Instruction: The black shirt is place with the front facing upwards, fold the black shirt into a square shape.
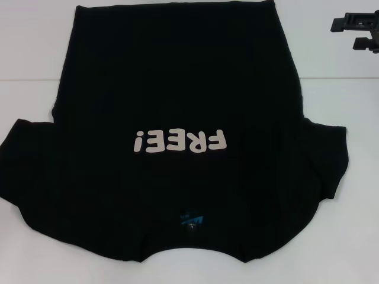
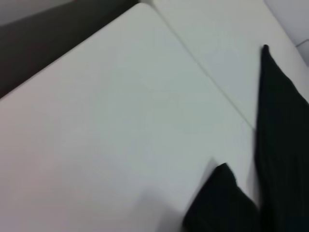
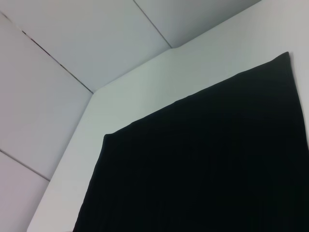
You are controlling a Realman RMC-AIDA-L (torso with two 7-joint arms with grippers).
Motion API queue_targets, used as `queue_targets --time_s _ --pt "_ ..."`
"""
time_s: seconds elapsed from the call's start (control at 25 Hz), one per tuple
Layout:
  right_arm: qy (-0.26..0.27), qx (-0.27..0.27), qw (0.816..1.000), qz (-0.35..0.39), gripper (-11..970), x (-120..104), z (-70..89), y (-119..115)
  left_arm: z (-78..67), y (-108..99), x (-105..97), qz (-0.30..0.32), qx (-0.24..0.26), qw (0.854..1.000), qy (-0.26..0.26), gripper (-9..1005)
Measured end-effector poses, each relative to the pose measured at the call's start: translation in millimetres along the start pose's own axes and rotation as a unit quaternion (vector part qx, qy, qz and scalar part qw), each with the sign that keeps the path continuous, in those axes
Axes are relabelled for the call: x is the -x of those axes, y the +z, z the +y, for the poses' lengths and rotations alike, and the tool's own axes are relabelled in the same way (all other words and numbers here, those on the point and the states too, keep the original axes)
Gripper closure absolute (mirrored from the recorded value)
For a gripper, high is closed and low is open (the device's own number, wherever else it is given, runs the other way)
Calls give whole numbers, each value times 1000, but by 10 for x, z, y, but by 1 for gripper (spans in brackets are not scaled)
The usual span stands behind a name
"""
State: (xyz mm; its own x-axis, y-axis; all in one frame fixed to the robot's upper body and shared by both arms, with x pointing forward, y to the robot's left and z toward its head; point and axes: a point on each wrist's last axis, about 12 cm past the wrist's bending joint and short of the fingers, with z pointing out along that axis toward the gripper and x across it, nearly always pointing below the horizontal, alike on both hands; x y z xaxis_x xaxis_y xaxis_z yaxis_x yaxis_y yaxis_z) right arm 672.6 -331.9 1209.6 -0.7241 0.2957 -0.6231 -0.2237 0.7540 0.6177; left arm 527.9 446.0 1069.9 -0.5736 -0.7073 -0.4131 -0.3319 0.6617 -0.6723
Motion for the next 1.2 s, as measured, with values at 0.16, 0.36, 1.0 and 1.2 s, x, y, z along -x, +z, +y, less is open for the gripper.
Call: queue_targets --time_s 0.16,0.36,1.0,1.2 --pt "-1 2 1000 0 45 8 14 6 -112 21 74 8 -11 1000 23 983" --pt "-2 2 1000 0 45 11 17 7 -292 -11 131 33 -39 997 54 981" --pt "0 1 1000 3 45 -6 6 11 -1164 308 -83 167 -142 960 174 977" --pt "2 1 1000 3 44 -13 -4 4 -1269 422 -160 187 -139 952 199 971"
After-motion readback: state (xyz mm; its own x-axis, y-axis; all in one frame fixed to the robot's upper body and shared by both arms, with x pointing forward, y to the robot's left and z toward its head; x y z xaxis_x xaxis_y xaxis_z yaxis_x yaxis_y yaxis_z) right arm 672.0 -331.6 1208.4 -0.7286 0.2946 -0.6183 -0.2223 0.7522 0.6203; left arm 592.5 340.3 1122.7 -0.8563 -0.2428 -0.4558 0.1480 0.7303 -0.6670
